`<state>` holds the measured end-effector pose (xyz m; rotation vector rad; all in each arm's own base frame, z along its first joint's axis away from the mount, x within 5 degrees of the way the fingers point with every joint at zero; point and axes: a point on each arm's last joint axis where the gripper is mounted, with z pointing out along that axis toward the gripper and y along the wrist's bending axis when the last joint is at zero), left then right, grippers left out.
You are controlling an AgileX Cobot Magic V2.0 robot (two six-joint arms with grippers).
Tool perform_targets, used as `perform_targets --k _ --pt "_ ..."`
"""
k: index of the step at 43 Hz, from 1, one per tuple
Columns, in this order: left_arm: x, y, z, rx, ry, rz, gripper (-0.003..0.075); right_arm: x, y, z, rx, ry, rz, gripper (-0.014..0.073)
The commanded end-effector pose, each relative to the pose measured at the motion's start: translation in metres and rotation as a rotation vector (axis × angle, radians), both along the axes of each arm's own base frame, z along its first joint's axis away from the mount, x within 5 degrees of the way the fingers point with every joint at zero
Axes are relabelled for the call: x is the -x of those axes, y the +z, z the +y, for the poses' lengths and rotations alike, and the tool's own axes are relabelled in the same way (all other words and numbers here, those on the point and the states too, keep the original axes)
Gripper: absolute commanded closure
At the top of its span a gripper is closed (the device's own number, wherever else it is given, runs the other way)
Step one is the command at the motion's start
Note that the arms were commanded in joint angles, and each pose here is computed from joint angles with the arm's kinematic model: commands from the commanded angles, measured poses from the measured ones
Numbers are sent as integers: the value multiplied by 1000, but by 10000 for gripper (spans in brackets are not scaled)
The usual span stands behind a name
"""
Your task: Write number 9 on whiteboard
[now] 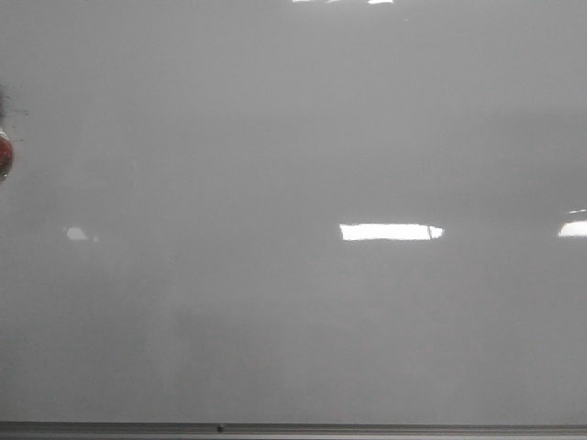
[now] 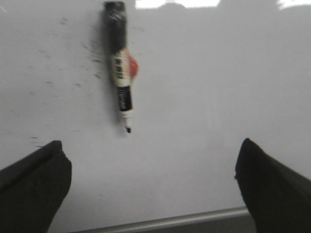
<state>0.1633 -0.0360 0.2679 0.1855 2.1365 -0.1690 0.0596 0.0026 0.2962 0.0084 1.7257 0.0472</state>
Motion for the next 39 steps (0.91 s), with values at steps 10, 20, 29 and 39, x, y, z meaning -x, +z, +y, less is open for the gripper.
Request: perform_targets --k 10,20,29,39 --pt "-89 -10 2 39 118 12 59 -1 17 -1 -1 -10 -86 15" --pt "-119 -30 4 21 131 -4 59 -1 17 -1 -1 -10 -86 15" --pt "-128 -43 3 18 134 4 85 -1 17 -1 -1 -10 -86 15" --pt "-132 -48 3 18 136 -5 325 -1 17 -1 -1 -10 -86 15"
